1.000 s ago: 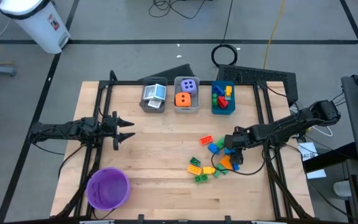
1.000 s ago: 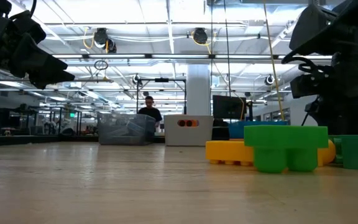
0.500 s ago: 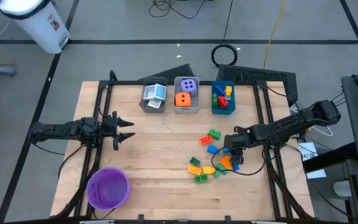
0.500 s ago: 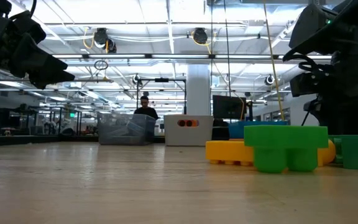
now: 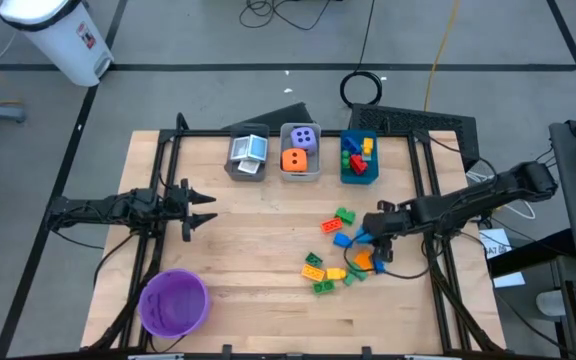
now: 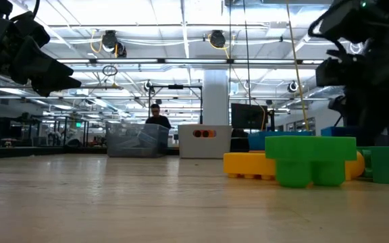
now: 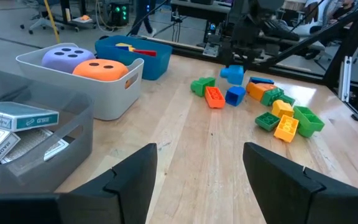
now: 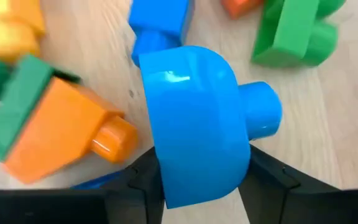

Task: Pick & Place Toys
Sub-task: Put the light blue game piece into the blue bin

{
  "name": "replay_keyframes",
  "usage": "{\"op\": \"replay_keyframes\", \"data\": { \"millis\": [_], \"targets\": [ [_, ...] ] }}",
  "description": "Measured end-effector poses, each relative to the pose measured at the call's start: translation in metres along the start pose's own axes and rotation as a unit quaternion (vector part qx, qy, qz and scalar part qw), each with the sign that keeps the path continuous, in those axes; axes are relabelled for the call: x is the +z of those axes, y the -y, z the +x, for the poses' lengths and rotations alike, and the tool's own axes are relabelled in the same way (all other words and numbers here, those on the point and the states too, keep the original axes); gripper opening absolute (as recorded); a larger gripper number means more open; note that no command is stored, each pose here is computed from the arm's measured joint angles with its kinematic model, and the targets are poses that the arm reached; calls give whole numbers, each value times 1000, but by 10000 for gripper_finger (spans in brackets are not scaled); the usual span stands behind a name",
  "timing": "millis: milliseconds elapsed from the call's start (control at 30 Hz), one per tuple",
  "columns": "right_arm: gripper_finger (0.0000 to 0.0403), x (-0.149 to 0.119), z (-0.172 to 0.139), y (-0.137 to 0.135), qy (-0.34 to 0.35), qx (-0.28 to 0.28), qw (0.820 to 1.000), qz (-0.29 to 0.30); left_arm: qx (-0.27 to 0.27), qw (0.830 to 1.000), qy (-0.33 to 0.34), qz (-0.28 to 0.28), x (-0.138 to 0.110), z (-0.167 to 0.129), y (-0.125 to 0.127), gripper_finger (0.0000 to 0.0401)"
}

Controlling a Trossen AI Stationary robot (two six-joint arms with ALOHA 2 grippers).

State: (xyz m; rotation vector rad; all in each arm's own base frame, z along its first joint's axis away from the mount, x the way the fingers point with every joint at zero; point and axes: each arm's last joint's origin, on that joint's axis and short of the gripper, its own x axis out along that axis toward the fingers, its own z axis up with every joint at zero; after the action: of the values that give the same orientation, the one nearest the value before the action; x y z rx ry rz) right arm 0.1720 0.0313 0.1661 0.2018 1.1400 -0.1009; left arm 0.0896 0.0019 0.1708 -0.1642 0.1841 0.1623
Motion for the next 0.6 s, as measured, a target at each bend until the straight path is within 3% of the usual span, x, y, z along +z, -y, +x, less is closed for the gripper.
{"op": "replay_keyframes", "data": {
  "millis": [200,367,600],
  "targets": [
    [167,3,-16,7,64,-24,996,66,0,1000,0,0,0,0,0,246],
    [152,7,-26,21,111,-48,984,131,0,1000,0,0,0,0,0,246],
    [155,26,-34,42,199,-57,964,168,0,1000,0,0,0,0,0,246]
  ]
}}
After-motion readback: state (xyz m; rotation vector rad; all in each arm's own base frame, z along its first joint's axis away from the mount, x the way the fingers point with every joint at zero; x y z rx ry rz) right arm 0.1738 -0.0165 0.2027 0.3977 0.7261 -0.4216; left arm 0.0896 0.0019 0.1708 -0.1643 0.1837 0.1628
